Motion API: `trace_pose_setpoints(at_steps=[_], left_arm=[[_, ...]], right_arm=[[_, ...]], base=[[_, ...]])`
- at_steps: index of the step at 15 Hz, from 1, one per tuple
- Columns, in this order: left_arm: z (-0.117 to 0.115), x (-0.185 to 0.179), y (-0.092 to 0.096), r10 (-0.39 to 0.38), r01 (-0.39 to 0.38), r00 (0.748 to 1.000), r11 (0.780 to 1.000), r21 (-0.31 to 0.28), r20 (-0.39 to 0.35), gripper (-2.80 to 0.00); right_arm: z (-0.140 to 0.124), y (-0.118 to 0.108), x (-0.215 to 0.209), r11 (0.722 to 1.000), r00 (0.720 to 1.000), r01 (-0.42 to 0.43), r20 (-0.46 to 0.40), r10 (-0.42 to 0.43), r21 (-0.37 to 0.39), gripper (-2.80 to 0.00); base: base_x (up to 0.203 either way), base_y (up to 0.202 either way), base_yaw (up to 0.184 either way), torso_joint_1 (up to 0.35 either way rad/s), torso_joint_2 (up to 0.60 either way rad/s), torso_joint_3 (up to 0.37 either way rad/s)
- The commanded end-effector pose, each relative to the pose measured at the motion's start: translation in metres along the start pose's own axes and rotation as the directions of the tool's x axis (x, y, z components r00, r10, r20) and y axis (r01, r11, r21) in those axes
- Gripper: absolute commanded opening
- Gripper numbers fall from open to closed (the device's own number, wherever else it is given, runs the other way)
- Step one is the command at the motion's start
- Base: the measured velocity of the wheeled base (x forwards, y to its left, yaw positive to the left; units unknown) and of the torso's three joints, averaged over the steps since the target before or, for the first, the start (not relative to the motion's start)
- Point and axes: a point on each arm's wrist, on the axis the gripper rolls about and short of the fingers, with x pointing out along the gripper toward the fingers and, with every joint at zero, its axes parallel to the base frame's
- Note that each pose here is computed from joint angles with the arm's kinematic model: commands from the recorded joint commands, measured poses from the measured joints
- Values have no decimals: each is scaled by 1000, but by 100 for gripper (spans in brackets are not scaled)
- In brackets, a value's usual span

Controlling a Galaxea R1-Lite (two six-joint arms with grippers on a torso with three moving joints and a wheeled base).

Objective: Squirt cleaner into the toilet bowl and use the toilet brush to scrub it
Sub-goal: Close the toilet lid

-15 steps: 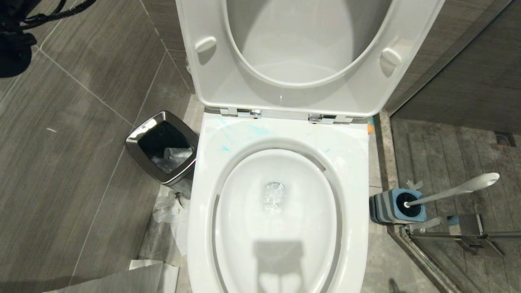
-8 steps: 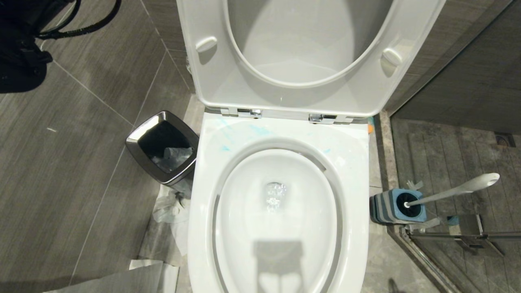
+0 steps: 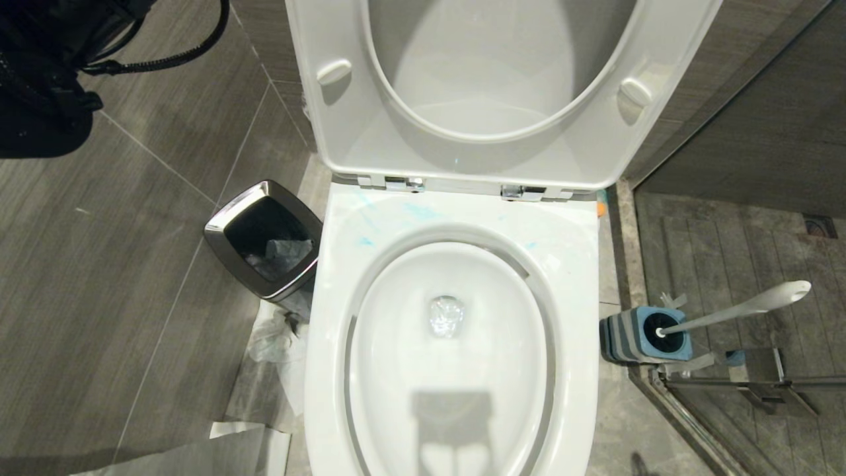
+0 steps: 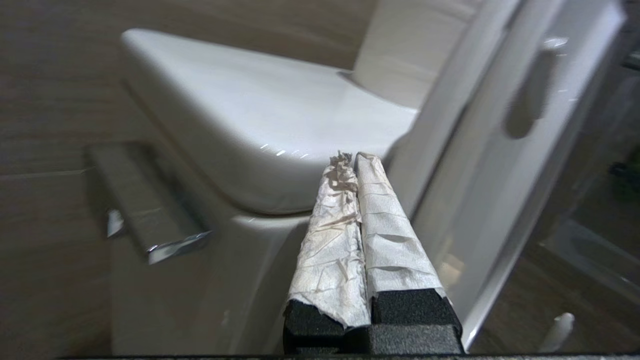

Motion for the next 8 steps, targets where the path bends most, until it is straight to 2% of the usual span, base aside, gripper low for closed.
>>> trace_pose_setpoints(at_steps=[1,3,8], left_arm=[[-3,0,2,40,-40,999,999,1,-11,-280],[-5,1,2,57,-57,998,998,7,-22,-280],[-7,5,-4,27,-28,999,1000,-7,-21,-280]], right_arm=[[-7,0,2,1000,1000,0,-24,0,-1,-280],[-7,0,2,1000,1000,0,-25,0,-1,-280],[-7,0,2,1000,1000,0,-25,0,-1,-280]], base=[[0,0,0,0,0,0],[0,0,0,0,0,0],[0,0,0,0,0,0]])
